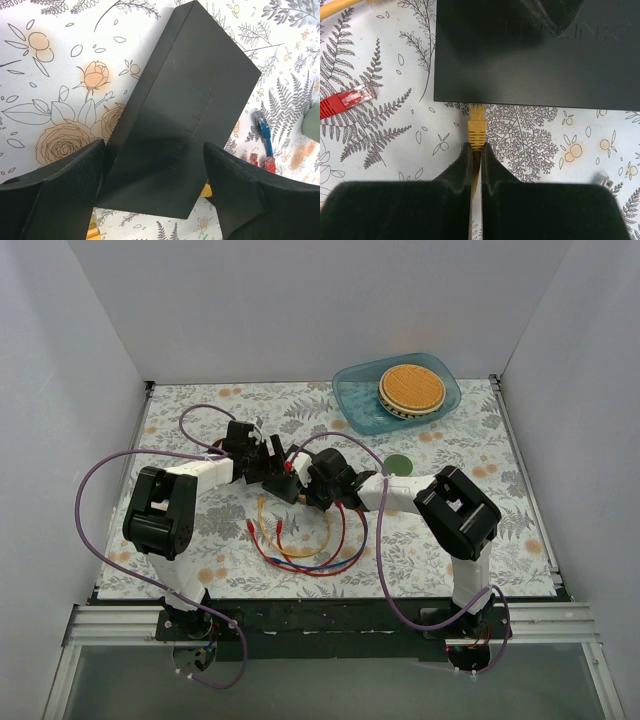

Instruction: Insert the plug into the switch port

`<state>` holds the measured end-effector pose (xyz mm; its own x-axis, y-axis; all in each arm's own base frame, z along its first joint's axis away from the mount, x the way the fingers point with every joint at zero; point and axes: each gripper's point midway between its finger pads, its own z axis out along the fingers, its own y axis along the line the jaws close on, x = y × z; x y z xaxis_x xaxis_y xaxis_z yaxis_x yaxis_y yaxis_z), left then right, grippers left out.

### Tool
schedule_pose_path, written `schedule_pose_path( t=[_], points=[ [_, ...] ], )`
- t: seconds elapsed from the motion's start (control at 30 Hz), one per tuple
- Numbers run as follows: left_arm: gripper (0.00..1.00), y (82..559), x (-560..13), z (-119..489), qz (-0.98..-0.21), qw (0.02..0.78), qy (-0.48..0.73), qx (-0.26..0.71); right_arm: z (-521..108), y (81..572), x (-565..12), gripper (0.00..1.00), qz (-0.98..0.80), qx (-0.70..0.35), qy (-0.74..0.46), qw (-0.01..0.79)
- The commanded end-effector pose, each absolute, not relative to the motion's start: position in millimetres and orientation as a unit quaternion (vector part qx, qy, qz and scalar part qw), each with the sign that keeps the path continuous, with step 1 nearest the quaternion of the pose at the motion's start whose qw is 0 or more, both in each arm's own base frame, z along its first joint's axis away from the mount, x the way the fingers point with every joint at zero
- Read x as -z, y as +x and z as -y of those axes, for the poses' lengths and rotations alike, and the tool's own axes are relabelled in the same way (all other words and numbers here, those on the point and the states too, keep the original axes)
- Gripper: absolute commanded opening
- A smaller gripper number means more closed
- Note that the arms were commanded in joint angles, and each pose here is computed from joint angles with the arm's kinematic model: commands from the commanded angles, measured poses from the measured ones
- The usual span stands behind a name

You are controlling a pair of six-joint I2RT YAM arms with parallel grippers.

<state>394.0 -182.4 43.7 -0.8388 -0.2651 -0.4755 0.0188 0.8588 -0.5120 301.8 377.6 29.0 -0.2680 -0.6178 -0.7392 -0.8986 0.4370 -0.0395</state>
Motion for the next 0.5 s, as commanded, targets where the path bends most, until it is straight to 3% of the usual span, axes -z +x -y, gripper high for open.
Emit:
schedule_pose_path(
  t=[0.0,0.47],
  points=[
    [0.76,328.9,-32.3,225.6,-0.929,0.144,-0.040,0.338,-431.0,329.1,-80.7,0.01,-0.712,-0.245,-0.480,0.450],
    [0.70,301.6,-34.7,239.4,-0.920,0.093,-0.040,0.380,-449.1,344.0,-103.4,0.01,-0.694,-0.267,-0.466,0.480]
  ],
)
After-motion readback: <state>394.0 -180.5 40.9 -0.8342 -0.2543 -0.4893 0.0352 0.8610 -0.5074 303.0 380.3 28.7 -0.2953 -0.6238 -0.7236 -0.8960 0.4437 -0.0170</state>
